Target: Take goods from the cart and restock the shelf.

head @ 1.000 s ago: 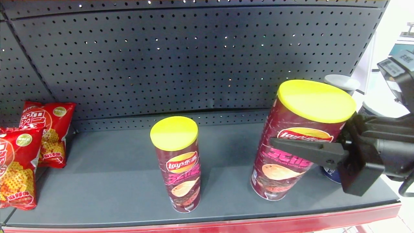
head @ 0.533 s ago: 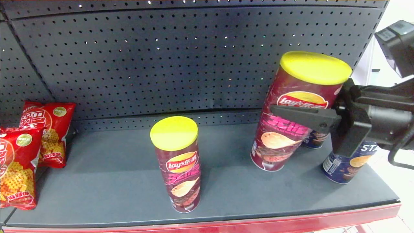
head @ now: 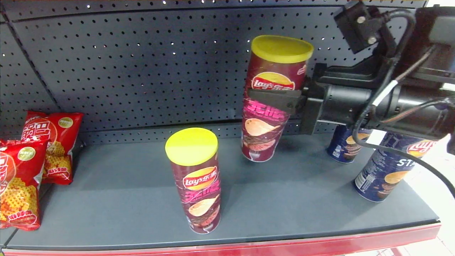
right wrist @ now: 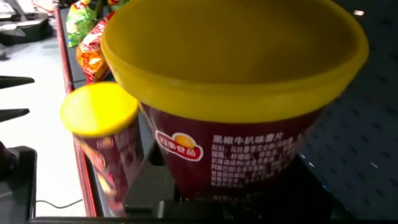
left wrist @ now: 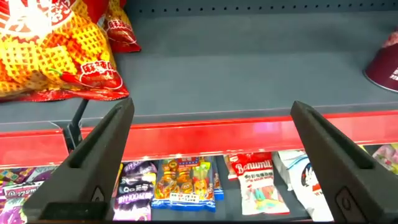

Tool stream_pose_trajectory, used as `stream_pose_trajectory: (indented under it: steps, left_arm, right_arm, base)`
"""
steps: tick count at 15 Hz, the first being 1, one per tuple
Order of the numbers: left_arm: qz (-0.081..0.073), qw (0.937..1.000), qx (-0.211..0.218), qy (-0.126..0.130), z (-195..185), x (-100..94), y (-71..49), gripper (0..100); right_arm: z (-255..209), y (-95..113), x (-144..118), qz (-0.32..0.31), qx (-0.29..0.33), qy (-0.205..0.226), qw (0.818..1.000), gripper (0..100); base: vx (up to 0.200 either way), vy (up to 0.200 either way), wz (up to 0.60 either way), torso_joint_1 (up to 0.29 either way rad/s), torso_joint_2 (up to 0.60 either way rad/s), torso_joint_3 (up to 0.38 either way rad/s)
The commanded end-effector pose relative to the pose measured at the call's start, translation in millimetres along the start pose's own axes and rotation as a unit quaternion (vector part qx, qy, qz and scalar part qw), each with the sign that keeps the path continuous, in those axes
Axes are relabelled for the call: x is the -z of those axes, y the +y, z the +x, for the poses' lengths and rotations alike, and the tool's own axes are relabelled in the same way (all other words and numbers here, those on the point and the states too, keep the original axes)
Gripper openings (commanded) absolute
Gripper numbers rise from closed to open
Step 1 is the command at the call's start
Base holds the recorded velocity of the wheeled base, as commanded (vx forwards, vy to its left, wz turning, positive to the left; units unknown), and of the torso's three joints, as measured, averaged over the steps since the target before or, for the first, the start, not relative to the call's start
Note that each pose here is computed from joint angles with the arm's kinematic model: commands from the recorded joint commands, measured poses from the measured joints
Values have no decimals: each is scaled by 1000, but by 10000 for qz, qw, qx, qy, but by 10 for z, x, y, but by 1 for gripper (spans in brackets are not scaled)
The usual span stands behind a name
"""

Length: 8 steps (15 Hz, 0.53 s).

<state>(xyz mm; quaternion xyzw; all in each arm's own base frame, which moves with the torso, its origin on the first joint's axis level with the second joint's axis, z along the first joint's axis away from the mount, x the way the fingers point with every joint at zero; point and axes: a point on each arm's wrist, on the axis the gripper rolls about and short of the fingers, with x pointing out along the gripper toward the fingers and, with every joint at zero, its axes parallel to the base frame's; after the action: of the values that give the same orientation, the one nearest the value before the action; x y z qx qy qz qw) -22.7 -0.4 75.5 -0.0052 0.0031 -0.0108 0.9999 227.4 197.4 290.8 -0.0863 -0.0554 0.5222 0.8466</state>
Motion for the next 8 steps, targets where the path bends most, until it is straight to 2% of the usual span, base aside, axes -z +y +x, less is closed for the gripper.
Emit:
stream_pose_trajectory:
  steps: [1,7,8]
  left_arm:
    - [-2,10000,-1,15,2,0,0,100]
    - [-2,10000,-1,7,1,-5,0,100]
    - [-2,10000,-1,15,2,0,0,100]
  right_arm:
    - [335,11,164,97,-209,170,9996,0]
    - [642,-249,441,62,-548,238,9982,0]
    - [687,-323,539,3,-925,220,9955,0]
  base:
    - [0,0,0,0,0,0]
    - [0,0,0,0,0,0]
    - [0,0,0,0,0,0]
